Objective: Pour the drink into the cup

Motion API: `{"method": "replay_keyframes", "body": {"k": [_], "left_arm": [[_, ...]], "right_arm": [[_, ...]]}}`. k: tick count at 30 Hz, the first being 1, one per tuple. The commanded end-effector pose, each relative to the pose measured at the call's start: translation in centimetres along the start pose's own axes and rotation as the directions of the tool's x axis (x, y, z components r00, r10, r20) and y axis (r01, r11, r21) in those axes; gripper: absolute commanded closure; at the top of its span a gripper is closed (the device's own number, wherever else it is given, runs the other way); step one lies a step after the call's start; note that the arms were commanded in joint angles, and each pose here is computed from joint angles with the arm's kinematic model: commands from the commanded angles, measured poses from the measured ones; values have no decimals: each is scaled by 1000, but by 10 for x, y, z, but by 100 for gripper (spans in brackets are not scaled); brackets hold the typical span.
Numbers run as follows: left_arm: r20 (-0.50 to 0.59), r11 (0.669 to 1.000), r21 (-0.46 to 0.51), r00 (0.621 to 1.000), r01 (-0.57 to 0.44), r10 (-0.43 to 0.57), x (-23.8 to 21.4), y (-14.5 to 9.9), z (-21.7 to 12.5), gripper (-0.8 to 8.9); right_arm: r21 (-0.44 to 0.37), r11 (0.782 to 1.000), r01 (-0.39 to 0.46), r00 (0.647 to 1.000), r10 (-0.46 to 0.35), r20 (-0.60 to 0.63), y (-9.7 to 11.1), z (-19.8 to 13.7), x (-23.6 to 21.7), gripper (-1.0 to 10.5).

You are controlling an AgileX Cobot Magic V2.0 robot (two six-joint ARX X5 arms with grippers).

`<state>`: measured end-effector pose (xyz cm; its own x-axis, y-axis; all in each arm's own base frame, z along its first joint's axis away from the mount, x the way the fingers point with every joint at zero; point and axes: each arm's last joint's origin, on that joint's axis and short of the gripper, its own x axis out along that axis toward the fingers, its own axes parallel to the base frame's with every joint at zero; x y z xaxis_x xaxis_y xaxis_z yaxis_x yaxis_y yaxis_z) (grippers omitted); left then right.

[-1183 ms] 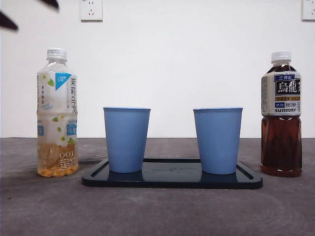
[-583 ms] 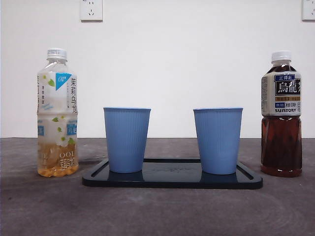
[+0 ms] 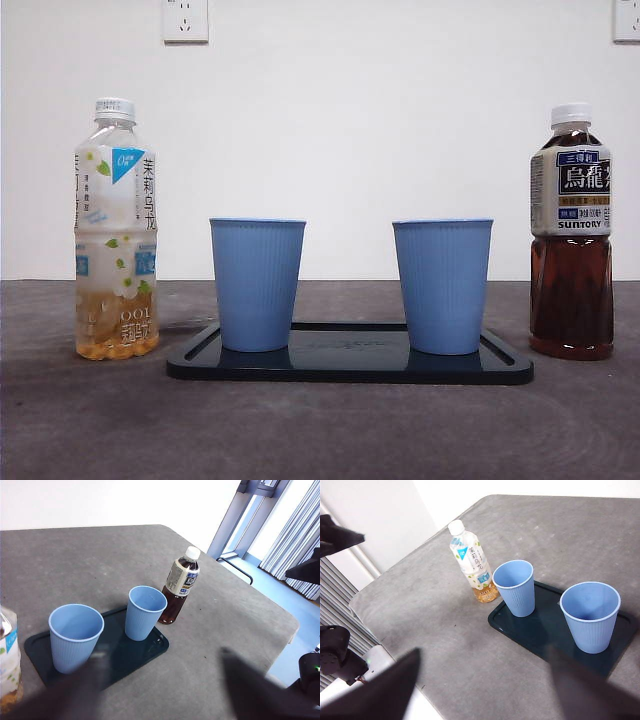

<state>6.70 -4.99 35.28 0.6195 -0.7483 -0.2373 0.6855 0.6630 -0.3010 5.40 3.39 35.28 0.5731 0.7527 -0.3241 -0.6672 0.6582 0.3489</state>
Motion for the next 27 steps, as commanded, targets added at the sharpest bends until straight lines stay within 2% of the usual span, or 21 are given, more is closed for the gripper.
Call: {"method": "replay_keyframes", "body": {"k": [1,19,24,27], "left_arm": [[7,1000,14,1000,3,-3,-2,-2,4,802],[7,1000,12,1000,0,0,-3,-2,2,803],[82,996,1,993,-90,89,-2,10,-7,803],[151,982,-3,971,-187,186,2,26,-26,803]], "right_arm": [[-35,999,-5,1000,5,17,2,4,-1,923],[-37,999,-11,1000,12,23,2,5,-1,929],[-37,999,-11,1000,12,23,2,5,-1,929],[-37,999,-11,1000,12,23,2,5,-1,929]]}}
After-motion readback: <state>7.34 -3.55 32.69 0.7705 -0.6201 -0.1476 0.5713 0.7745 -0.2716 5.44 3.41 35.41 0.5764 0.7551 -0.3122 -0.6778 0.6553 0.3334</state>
